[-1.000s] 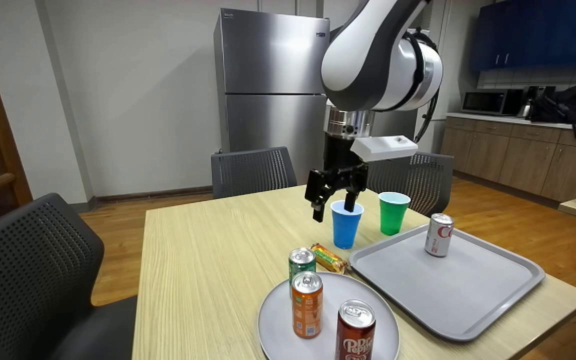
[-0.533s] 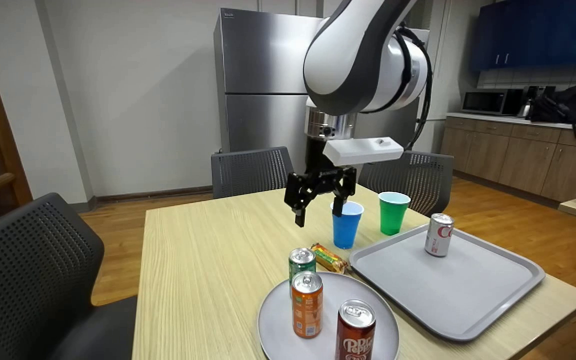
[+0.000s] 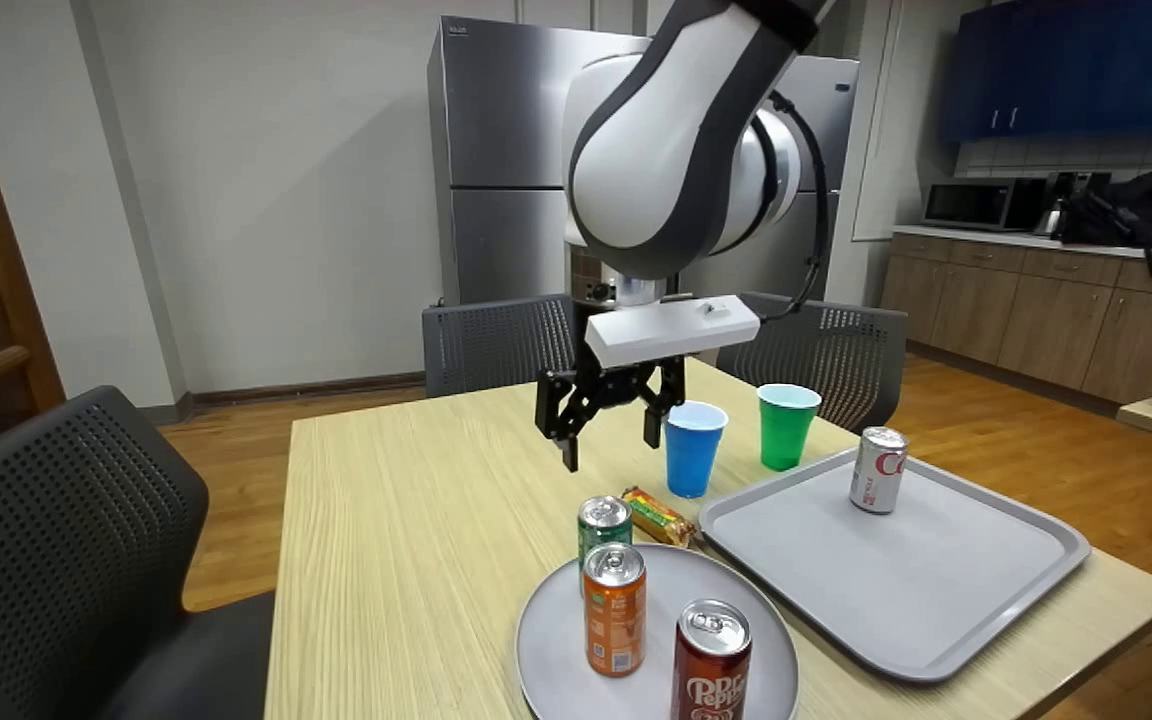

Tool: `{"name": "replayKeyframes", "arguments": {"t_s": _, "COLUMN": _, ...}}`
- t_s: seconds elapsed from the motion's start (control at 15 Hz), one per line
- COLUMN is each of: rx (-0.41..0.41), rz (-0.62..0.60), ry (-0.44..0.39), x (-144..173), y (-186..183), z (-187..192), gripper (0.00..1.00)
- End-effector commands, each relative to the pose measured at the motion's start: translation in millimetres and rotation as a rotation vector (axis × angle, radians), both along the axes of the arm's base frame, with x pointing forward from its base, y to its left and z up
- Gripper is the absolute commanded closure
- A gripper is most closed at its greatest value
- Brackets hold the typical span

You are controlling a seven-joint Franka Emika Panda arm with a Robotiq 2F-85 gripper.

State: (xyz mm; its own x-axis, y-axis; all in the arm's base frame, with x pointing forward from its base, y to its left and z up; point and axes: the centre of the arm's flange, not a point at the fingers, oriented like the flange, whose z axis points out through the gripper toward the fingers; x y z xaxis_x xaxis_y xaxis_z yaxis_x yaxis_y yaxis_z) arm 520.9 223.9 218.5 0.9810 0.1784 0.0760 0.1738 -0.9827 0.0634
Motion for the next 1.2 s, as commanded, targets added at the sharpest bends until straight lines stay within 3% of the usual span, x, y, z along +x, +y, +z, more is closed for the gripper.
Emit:
{"name": "replayKeyframes", "arguments": {"t_s": 0.0, "rx": -0.027, "rz": -0.047, "ry": 0.007, "x": 17.9, "y": 13.9, "z": -17.3, "gripper": 0.00}}
{"name": "replayKeyframes", "arguments": {"t_s": 1.13, "rx": 0.001, "rz": -0.127, "ry": 0.072, "x": 29.1, "y": 12.9, "z": -66.1, "gripper": 0.00}}
